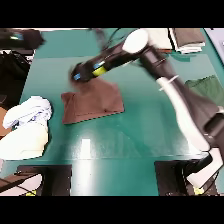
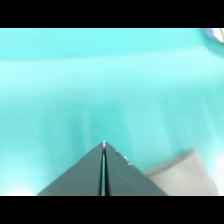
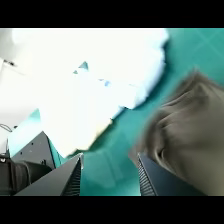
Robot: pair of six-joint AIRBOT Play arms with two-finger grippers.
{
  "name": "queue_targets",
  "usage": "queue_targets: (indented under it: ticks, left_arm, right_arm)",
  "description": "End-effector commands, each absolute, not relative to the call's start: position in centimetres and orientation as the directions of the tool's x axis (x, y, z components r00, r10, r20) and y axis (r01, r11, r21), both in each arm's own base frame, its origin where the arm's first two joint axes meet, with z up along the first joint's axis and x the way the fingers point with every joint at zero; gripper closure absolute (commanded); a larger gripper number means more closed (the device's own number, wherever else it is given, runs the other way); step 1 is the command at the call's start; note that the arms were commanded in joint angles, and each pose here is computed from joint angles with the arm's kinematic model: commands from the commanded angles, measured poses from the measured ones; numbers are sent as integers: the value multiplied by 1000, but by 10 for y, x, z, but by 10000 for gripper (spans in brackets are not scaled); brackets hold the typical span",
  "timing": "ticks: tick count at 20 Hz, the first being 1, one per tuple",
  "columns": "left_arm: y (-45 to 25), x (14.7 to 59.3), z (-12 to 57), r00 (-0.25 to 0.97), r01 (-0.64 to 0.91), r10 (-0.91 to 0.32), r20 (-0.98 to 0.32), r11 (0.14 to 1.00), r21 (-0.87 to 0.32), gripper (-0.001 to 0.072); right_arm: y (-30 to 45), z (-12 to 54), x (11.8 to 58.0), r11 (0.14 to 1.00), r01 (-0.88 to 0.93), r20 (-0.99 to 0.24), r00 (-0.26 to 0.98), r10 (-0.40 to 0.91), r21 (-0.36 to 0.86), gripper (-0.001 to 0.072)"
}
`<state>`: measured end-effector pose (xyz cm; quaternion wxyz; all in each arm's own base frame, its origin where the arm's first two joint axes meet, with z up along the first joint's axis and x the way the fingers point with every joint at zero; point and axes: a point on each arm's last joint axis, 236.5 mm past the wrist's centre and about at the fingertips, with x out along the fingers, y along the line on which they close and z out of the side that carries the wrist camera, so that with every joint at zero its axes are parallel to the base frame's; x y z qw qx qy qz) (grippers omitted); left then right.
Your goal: Fold the shirts.
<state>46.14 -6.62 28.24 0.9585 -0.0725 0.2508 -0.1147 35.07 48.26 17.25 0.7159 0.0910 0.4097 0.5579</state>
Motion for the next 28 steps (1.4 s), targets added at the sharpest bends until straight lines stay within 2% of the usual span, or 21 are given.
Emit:
queue_targets:
  ticks: [1, 2, 5, 9, 10, 11, 15, 17, 21, 22, 24, 25, 26, 27, 28]
  left_arm:
    - [-28, 431, 320, 897, 114, -165, -410, 982, -148, 678]
    - [-30, 430, 318, 891, 119, -172, -420, 981, -150, 679]
    - [-53, 429, 310, 871, 170, -220, -439, 974, -150, 679]
    - [-94, 425, 305, 842, 264, -302, -447, 953, -148, 679]
    - [-102, 424, 305, 838, 280, -317, -445, 949, -148, 679]
    - [-108, 424, 305, 835, 293, -329, -441, 944, -150, 679]
    - [-116, 422, 305, 827, 312, -351, -438, 936, -162, 678]
    - [-116, 422, 305, 827, 313, -351, -439, 936, -159, 679]
    - [-117, 422, 304, 825, 313, -352, -441, 936, -161, 679]
    - [-117, 421, 304, 824, 312, -353, -443, 936, -164, 678]
    - [-119, 420, 303, 818, 317, -362, -447, 932, -174, 678]
    - [-122, 419, 303, 814, 324, -375, -444, 927, -188, 679]
    - [-125, 418, 304, 809, 332, -390, -440, 921, -204, 679]
    - [-127, 417, 304, 806, 335, -394, -441, 919, -209, 679]
    - [-127, 416, 304, 804, 336, -397, -443, 918, -212, 679]
  right_arm:
    - [521, 147, 340, 356, -736, -474, 55, 879, 576, 304]
    - [508, 141, 346, 386, -728, -498, 71, 864, 567, 305]
    - [430, 109, 380, 548, -687, -628, 170, 759, 477, 306]
    - [289, 42, 400, 750, -466, -787, 165, 594, 469, 299]
    - [262, 25, 402, 779, -394, -802, 151, 578, 488, 201]
    - [234, 7, 406, 807, -319, -816, 144, 559, 497, 67]
    - [221, -41, 410, 768, -99, -764, 78, 640, 633, 94]
    - [250, -52, 414, 712, -76, -710, 52, 702, 698, 103]
    - [326, -66, 418, 651, -123, -656, -6, 755, 749, 123]
    - [344, -70, 417, 637, -137, -645, -20, 764, 758, 172]
    - [377, -76, 414, 613, -168, -627, -45, 778, 772, 319]
    - [388, -75, 414, 605, -192, -623, -49, 781, 773, 431]
    - [396, -70, 417, 596, -226, -618, -41, 785, 771, 636]
    - [401, -61, 424, 585, -261, -610, -19, 792, 768, 691]
    - [401, -47, 434, 579, -282, -600, 13, 800, 765, 692]
